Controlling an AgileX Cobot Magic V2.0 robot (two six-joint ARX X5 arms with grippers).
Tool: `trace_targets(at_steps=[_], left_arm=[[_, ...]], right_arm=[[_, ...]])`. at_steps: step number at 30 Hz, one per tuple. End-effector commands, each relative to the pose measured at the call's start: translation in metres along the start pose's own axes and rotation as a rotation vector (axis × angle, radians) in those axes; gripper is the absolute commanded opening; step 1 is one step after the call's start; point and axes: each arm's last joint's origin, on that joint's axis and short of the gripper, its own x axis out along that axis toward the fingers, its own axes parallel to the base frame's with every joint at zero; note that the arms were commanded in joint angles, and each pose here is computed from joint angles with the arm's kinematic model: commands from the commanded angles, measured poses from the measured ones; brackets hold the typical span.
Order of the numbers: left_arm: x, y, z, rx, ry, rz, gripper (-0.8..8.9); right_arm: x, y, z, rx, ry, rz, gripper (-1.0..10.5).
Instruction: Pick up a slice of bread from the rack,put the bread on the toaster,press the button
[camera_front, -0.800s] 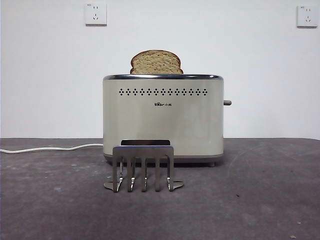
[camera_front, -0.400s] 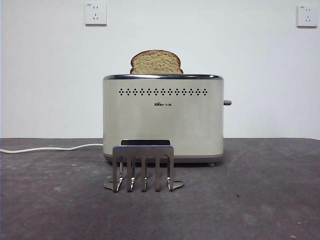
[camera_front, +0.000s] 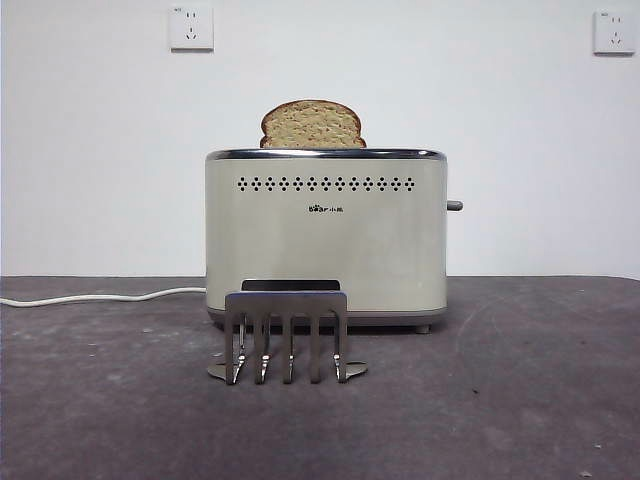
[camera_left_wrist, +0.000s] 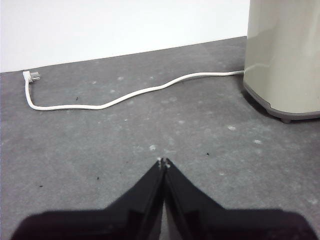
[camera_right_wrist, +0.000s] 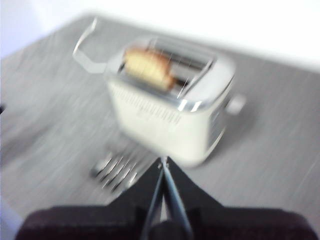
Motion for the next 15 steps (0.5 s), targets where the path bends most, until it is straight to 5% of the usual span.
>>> trace_targets(at_steps=[1,15], left_arm=[[0.001,0.000,-0.004,-0.008,0.011,0.004,-0.03],[0.001,0.000,-0.004,-0.008,0.010,0.004,-0.03]], right_arm=[[0.008,0.001,-0.026,0.020,-0.114,-0.037,0.0],[0.049,-0.001,-0.163,0.122,-0.386,-0.471,0.0]])
